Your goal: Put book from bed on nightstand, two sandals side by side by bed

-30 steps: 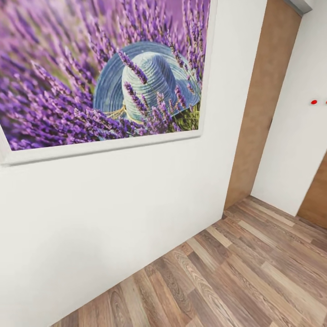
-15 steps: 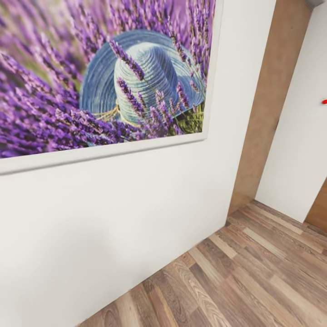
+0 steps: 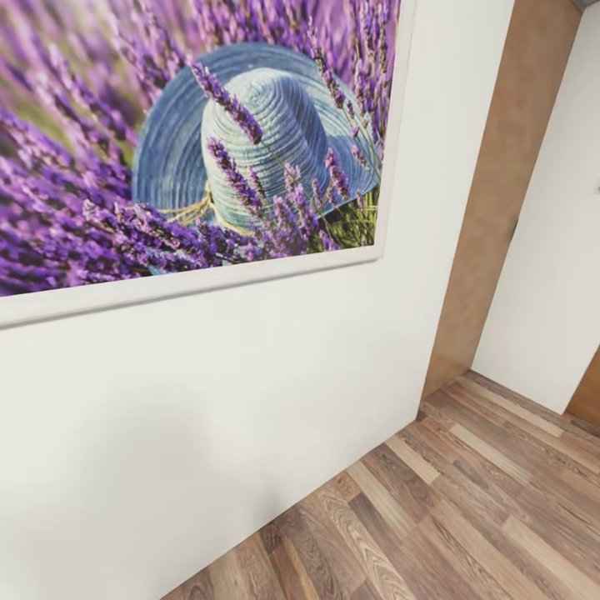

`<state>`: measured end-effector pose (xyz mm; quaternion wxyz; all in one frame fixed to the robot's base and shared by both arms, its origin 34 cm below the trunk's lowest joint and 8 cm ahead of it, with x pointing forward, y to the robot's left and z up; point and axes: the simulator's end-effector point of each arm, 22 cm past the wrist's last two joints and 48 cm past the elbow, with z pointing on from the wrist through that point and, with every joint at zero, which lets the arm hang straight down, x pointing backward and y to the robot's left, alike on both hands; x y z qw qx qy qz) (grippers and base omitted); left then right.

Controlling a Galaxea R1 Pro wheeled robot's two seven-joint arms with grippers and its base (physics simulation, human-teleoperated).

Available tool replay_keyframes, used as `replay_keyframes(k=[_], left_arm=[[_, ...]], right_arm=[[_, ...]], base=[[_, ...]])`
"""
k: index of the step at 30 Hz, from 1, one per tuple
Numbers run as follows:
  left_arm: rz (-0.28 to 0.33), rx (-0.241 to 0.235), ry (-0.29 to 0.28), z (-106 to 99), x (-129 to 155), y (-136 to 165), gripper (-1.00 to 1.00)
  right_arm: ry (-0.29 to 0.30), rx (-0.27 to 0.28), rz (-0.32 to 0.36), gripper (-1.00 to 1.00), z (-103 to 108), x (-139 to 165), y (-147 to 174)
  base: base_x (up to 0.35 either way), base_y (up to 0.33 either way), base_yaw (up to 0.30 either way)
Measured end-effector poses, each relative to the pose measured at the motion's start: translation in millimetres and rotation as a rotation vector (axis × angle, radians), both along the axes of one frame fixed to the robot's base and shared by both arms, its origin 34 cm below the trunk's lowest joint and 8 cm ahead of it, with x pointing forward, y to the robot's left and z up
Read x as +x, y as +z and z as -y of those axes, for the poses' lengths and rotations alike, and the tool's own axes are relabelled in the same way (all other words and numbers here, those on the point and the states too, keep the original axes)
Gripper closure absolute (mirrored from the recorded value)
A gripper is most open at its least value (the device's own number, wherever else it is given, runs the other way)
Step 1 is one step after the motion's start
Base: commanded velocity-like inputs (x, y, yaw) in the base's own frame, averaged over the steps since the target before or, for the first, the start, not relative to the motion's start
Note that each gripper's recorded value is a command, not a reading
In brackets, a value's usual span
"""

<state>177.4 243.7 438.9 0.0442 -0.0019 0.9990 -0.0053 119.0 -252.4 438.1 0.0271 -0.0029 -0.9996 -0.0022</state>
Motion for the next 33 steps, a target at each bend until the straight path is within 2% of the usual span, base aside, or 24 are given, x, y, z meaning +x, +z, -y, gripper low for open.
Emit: replay_keyframes(k=[8,33], left_arm=[[-0.002,-0.002,0.0,1.5,-0.5,0.0,-1.0],[-0.008,-0.003,-0.004,2.6,-3.2,-0.3,-1.0]], right_arm=[[0.0,0.001,-0.001,-1.0,-0.7,-0.5,0.0],[0.0,0.001,-0.007,-1.0,-0.8,-2.7,0.1]], base=[[0.007,0.0,-0.071],[0.0,0.0,-0.217]])
